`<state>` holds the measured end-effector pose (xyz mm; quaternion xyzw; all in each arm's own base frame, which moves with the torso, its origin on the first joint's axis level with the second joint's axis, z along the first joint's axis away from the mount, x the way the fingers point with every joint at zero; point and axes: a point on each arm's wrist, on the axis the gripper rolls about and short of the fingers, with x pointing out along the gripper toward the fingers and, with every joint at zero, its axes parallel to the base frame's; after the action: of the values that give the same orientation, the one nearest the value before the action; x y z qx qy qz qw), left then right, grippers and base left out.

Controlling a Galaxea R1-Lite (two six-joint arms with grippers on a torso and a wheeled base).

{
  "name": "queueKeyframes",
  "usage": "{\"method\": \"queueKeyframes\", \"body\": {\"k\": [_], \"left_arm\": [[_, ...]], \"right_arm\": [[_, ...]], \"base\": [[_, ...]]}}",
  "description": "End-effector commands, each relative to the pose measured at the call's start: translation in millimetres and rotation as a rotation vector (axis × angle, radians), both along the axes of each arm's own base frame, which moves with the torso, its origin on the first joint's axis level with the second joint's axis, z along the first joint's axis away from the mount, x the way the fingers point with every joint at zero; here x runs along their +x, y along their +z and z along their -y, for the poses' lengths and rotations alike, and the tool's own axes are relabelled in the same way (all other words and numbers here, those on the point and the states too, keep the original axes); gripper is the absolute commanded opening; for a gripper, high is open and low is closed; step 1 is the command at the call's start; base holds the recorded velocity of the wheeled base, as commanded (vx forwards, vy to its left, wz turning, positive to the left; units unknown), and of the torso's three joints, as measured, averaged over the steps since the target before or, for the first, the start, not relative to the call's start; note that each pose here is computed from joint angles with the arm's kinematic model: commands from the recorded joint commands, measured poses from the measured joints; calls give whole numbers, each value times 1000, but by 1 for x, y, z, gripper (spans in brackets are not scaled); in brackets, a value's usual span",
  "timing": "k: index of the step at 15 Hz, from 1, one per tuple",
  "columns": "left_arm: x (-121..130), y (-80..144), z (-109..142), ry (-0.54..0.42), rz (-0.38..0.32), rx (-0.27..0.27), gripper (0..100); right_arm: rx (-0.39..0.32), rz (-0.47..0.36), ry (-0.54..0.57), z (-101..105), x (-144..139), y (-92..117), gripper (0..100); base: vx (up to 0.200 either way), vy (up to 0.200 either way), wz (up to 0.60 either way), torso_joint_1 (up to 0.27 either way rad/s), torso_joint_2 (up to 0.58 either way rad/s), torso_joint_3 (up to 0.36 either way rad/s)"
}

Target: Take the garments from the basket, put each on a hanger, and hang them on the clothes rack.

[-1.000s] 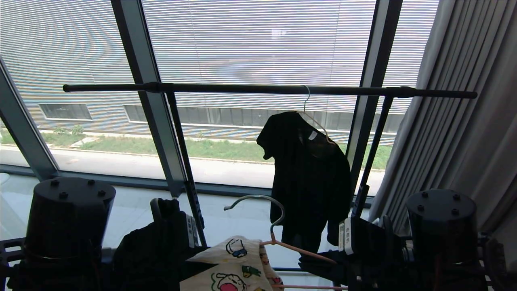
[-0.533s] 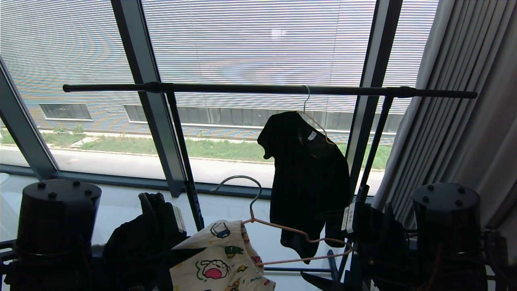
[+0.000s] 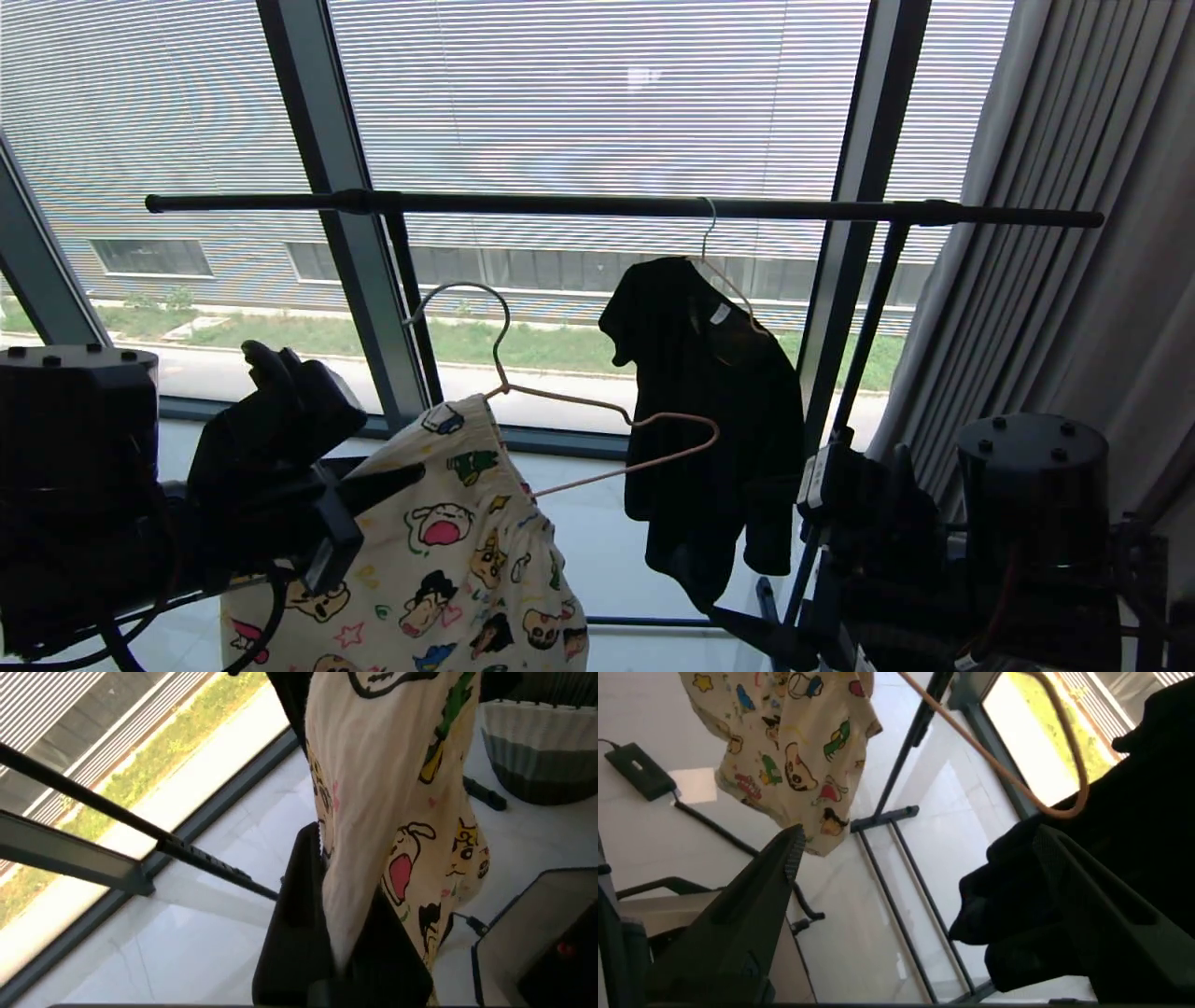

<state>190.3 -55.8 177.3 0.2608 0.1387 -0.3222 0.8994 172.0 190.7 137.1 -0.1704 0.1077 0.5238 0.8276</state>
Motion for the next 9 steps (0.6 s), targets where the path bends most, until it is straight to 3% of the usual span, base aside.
{"method": "queueKeyframes", "body": {"k": [1, 4, 6, 9], "left_arm": [[10, 28, 8, -2, 69, -68, 0], [14, 49, 11, -13, 141, -91, 0], [10, 51, 16, -43, 151, -95, 0], [7, 51, 24, -80, 150, -94, 0]], "right_arm": [[70, -108, -35, -16, 9, -12, 100], [291, -244, -227, -57, 35, -10, 100], [365, -241, -338, -81, 56, -8, 100], [409, -224, -368, -93, 70, -4, 100]], "base": [[0, 0, 0, 0, 0, 0], [0, 0, 0, 0, 0, 0], [0, 0, 0, 0, 0, 0], [0, 0, 0, 0, 0, 0]]}}
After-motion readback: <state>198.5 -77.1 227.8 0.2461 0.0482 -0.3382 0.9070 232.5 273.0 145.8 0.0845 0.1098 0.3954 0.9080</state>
